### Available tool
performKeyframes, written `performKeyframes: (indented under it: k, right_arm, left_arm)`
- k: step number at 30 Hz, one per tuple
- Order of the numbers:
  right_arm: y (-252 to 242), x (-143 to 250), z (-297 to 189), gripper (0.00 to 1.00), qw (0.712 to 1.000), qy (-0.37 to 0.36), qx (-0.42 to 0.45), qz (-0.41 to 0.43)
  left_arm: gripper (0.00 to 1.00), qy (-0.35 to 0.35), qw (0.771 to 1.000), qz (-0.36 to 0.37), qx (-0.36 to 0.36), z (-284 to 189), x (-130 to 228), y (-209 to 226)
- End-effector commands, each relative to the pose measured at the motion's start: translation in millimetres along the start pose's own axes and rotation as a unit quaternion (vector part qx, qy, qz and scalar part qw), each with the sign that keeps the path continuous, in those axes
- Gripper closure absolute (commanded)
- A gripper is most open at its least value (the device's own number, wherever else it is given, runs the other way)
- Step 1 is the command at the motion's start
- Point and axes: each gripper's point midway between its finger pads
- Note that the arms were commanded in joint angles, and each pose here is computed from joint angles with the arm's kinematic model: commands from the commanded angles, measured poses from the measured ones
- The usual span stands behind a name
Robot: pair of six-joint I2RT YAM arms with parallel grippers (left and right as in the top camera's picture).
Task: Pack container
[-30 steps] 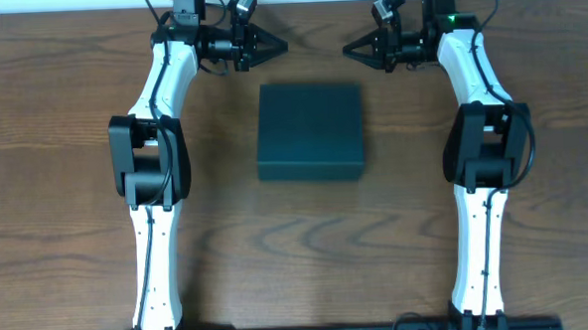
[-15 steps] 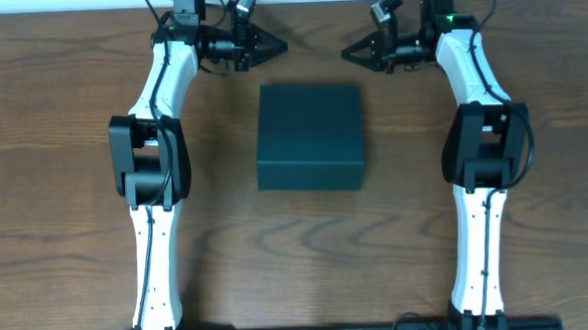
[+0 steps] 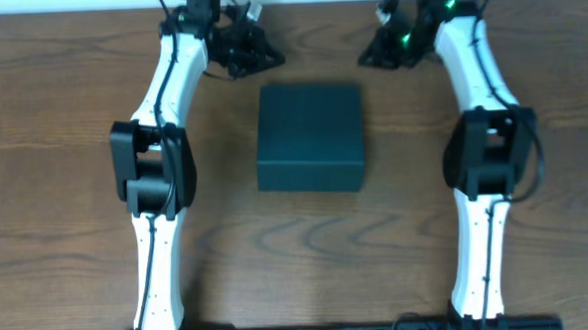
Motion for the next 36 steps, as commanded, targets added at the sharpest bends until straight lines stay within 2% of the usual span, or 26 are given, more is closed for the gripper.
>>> performKeyframes:
  k: [1,5,8,10,13,17,21,30,33,36]
  right_arm:
    - [32,-23,-76,0.98,0.989,-0.032,0.074,-0.121]
    - [40,1,-102,0.98,0.99,0.006,0.086,-0.116]
    - [48,30,-115,0.99,0.989,0.054,0.07,-0.118]
    - [55,49,-122,0.98,0.986,0.088,0.055,-0.128]
    - [68,60,-135,0.98,0.986,0.098,0.043,-0.124]
    - [84,61,-159,0.98,0.985,0.082,0.049,-0.144]
    - [105,67,-179,0.98,0.982,0.057,0.05,-0.175]
    - [119,130,-176,0.98,0.976,0.014,0.073,-0.207]
    - [144,161,-159,0.98,0.974,-0.014,0.013,-0.227]
    - [158,188,-137,0.98,0.974,-0.011,-0.052,-0.219]
  left_arm:
    - [0.94,-0.05,0.986,0.149,-0.061,-39,2,-37]
    - [0.94,-0.013,0.979,0.189,-0.078,-33,31,-47]
    - [0.94,0.024,0.971,0.201,-0.124,-17,53,-36]
    - [0.94,0.057,0.966,0.217,-0.128,-8,73,-39]
    - [0.94,0.086,0.961,0.227,-0.13,2,94,-46]
    - [0.94,0.133,0.95,0.246,-0.138,7,121,-44]
    - [0.94,0.168,0.947,0.23,-0.149,2,139,-37]
    - [0.94,0.215,0.933,0.248,-0.151,12,162,-23]
    - [0.94,0.218,0.932,0.245,-0.152,18,161,-10]
    - [0.94,0.224,0.931,0.248,-0.145,18,162,-5]
Point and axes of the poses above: each gripper's point midway between its finger pads, its own z axis out along the fingers, its own y axis along the line the jaws close on, x = y × z, and after that the axes turned 14 degrees about -z, right-handed
